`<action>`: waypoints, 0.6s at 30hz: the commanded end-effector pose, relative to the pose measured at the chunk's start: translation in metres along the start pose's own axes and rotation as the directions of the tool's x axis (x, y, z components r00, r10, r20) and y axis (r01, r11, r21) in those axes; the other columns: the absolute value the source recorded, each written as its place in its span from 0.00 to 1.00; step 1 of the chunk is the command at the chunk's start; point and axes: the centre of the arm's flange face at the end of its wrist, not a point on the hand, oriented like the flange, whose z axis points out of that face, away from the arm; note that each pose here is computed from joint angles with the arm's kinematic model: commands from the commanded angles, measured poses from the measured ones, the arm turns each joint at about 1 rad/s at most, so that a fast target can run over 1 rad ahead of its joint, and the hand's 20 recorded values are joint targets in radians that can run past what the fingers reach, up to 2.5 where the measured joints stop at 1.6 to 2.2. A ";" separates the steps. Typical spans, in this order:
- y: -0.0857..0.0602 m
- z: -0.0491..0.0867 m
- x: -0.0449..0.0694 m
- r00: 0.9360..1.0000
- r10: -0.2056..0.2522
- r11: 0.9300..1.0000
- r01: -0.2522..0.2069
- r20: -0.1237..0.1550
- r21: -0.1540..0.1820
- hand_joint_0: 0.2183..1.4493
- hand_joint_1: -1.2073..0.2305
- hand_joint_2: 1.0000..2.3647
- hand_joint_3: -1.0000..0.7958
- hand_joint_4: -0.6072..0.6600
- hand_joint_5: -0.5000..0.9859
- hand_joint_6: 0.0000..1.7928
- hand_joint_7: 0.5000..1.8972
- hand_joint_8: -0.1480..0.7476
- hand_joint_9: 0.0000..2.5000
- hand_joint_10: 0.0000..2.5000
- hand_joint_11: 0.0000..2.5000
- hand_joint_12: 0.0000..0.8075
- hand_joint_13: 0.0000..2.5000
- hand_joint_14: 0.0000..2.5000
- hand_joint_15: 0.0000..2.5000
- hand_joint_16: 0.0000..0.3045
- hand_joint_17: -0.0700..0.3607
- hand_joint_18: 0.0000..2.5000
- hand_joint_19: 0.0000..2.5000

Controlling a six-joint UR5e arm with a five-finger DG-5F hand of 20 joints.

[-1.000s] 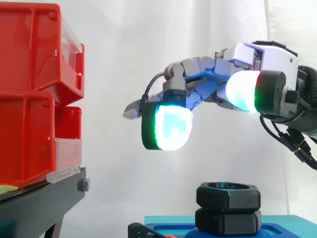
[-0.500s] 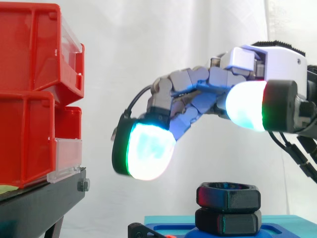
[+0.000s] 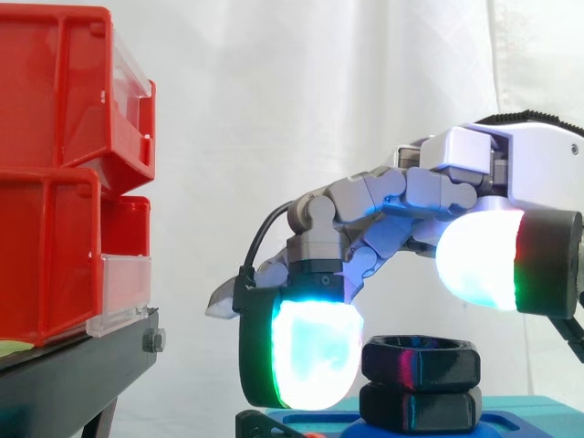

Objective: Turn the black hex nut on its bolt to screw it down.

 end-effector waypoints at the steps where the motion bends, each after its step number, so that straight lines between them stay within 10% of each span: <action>1: 0.000 0.000 0.000 1.000 0.001 1.000 -0.001 -0.003 -0.001 0.22 0.72 0.00 0.28 0.50 0.35 0.28 0.53 0.48 0.35 0.00 0.04 0.41 0.21 0.00 0.00 0.17 0.43 0.15 0.21; 18: -0.016 -0.013 -0.002 0.999 -0.033 0.999 0.033 -0.004 -0.003 0.22 0.72 0.00 0.28 0.58 0.34 0.28 0.60 0.49 0.36 0.00 0.05 0.41 0.22 0.00 0.00 0.17 0.43 0.16 0.21</action>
